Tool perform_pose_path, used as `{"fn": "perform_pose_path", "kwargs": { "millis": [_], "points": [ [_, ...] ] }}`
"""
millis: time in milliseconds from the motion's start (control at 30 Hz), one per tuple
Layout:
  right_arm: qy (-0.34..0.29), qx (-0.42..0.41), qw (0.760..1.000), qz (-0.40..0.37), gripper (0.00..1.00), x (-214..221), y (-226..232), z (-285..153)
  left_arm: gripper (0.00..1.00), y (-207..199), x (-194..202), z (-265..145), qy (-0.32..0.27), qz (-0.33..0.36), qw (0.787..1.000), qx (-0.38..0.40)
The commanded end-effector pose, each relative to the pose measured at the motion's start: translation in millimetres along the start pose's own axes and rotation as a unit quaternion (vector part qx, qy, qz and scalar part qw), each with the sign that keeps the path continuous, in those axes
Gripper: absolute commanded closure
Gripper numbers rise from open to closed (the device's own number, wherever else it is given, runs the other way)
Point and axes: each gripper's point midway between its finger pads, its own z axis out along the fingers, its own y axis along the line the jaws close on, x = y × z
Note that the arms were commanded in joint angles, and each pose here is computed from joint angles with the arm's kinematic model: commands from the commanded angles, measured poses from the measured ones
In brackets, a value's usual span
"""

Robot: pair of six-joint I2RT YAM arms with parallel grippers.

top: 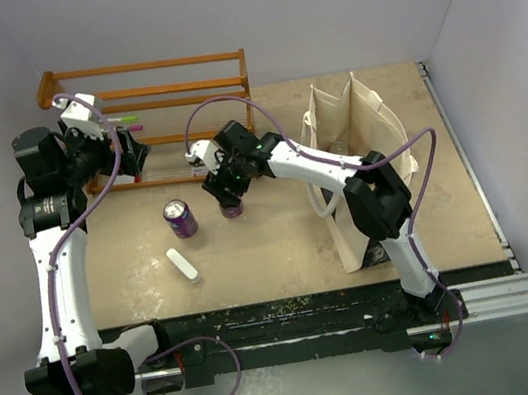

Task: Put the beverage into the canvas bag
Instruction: Pick up the drink from the center of the board.

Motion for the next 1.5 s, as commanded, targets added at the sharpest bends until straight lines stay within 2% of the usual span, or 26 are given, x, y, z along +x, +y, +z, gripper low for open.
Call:
{"fn": "perform_pose_path", "kwargs": {
  "millis": [0,367,467,667,767,1033,1233,1467],
  "points": [
    [-0.042,-0.008,0.999,-0.011,0.50,-34,6,-25,0.01,-1,-14,-3,-0.030,0.004,1.000,0.002],
    [-0.104,-0.011,0.994,-0.015,0.87,-76,24,-106,0.01,-5,0,11,-0.021,-0.018,0.999,0.033],
    [-0.129,-0.012,0.991,-0.025,0.94,-89,30,-133,0.01,-9,3,15,-0.014,-0.024,0.998,0.053],
    [-0.177,0.019,0.983,-0.048,0.98,-112,33,-192,0.00,-13,3,23,-0.009,-0.038,0.996,0.075],
    [-0.201,0.035,0.977,-0.061,1.00,-122,34,-223,0.04,-19,0,29,-0.007,-0.044,0.995,0.095],
    [-0.259,0.084,0.958,-0.095,1.00,-137,42,-309,0.08,-81,1,57,0.010,0.026,0.984,0.178],
    [-0.286,0.138,0.942,-0.111,1.00,-134,32,-366,0.12,-107,-4,70,0.005,0.011,0.974,0.227],
    [-0.323,0.174,0.928,-0.069,1.00,-114,-2,-425,0.15,-136,-8,83,0.007,0.009,0.963,0.268]
  ]
}}
